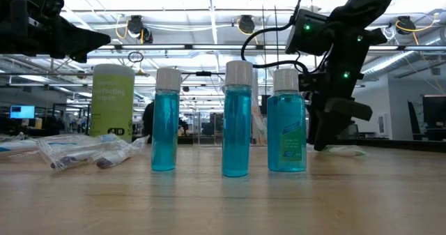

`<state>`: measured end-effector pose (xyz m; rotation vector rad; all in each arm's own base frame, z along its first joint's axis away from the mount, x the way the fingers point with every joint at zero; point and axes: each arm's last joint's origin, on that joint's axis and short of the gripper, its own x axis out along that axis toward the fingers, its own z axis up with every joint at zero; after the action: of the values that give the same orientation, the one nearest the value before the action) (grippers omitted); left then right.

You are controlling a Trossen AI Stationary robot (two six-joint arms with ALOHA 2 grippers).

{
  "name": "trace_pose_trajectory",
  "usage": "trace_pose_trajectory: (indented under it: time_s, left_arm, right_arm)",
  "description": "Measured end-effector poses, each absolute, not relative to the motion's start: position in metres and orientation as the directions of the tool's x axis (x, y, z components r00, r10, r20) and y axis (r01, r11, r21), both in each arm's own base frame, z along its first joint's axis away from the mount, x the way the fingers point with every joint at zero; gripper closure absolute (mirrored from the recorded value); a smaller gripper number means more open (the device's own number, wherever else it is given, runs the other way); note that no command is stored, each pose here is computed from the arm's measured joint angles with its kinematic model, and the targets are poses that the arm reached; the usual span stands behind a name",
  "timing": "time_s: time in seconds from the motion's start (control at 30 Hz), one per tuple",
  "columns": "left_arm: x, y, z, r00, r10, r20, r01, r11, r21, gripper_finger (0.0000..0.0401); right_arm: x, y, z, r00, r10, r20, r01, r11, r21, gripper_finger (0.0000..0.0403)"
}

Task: Pick & Place toothbrushing station
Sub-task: Put the green toothbrush into the transparent organizer

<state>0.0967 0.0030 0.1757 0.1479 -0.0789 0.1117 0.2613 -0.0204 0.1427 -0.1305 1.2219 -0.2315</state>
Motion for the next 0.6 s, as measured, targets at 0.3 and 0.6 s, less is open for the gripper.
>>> trace_pose_trajectory:
  time_s: [0.3, 0.6]
  left_arm:
    - [0.097, 0.003, 0.176, 0.991, 0.106, 0.087, -0.117, 0.983, 0.142, 0.0375]
    - [0.097, 0.003, 0.176, 0.991, 0.105, 0.087, -0.117, 0.983, 0.142, 0.0375]
  right_arm:
    - [0.259, -0.016, 0.155, 0.369, -0.247, -0.896, 0.242, 0.956, -0.164, 0.0232]
    - [0.250, -0.025, 0.159, 0.331, -0.175, -0.927, 0.631, 0.772, 0.079, 0.0221]
